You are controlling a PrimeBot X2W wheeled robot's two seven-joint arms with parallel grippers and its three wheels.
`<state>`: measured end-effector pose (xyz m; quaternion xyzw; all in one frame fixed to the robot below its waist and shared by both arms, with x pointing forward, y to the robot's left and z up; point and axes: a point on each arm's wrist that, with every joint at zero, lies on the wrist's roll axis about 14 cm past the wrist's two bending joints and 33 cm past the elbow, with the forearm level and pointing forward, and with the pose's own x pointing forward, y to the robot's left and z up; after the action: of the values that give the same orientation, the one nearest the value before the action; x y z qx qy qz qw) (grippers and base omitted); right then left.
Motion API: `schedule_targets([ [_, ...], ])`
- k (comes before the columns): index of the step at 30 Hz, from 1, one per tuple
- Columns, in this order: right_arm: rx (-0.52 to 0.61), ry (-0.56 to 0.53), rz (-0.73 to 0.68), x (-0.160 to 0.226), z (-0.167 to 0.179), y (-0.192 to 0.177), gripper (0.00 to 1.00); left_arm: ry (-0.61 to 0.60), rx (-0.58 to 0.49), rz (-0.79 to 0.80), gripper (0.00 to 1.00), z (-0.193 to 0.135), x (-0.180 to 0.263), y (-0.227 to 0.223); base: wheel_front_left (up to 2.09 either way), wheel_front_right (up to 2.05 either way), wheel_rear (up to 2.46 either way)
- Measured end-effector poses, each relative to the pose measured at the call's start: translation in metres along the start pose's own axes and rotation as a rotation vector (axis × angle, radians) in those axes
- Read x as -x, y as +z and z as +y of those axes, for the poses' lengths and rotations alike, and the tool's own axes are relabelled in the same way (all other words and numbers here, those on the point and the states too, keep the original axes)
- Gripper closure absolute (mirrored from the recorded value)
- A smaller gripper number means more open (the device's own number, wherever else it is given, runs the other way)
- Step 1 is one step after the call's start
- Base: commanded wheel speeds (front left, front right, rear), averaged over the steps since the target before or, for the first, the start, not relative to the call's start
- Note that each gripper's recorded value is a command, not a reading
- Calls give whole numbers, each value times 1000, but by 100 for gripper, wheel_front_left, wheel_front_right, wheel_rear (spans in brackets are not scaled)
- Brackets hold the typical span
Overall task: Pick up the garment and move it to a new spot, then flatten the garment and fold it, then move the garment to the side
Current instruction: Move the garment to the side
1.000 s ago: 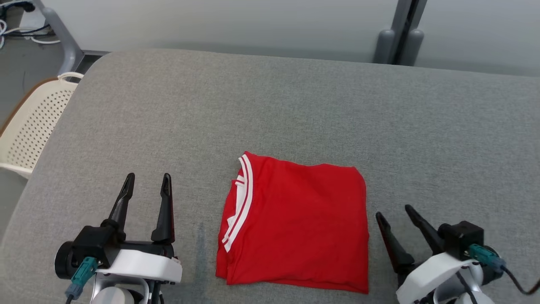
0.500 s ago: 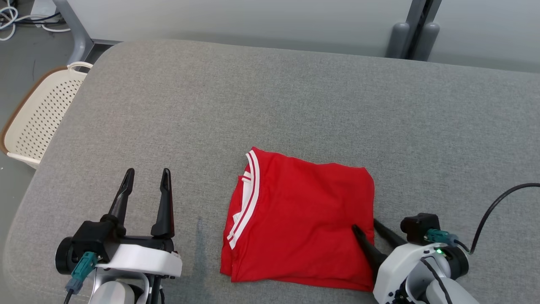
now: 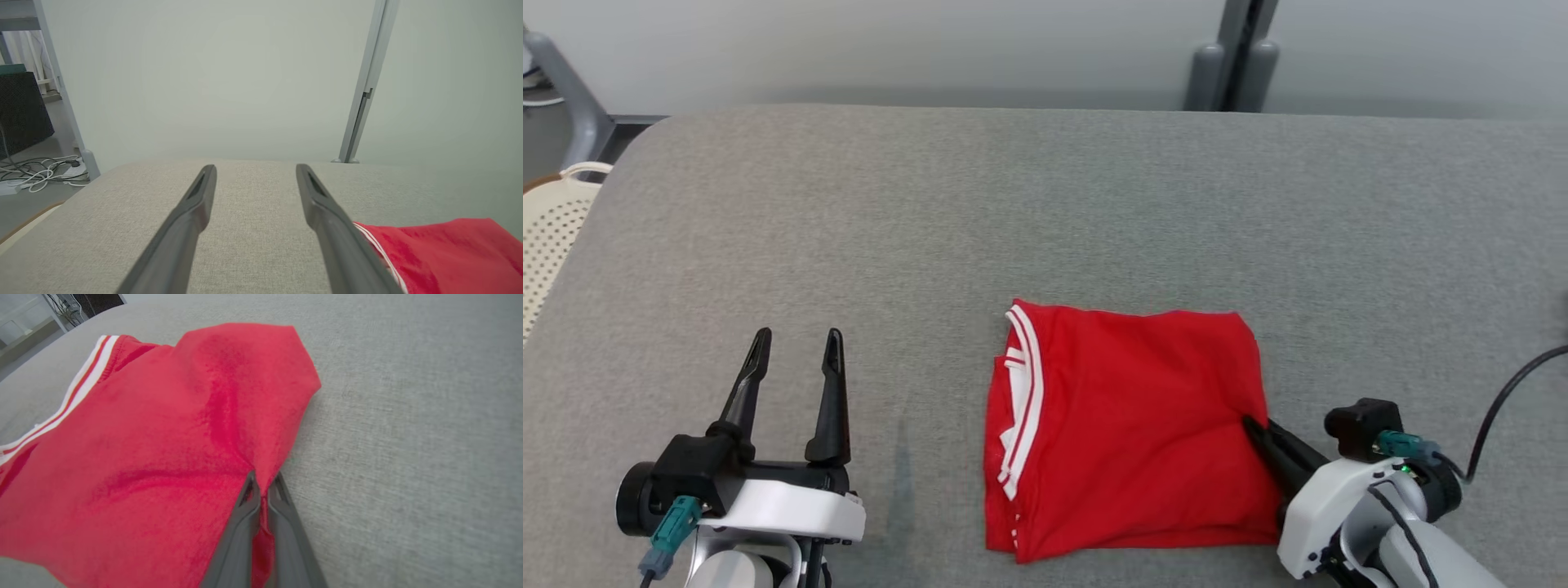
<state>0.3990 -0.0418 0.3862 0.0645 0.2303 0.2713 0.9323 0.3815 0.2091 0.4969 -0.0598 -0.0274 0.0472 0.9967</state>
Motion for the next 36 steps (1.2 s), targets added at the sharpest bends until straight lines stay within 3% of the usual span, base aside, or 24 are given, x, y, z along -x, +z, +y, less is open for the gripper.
schedule_targets([
  [12, 21, -313, -60, 80, -109, 9, 100, -274, 12, 1, 0, -90, -33, -10, 0, 0, 0],
  [20, 56, -461, -206, 107, -166, 64, 100, -480, 13, 5, 0, -156, -55, -21, 0, 0, 0],
  [22, 69, -544, -247, 123, -201, 83, 100, -538, 18, 18, 0, -175, -61, -29, 0, 0, 0],
  [26, 84, -668, -276, 151, -250, 101, 100, -592, 18, 27, 0, -192, -71, -39, 0, 0, 0],
  [36, 116, -867, -284, 186, -328, 123, 100, -650, 1, 42, 0, -206, -92, -60, 0, 0, 0],
])
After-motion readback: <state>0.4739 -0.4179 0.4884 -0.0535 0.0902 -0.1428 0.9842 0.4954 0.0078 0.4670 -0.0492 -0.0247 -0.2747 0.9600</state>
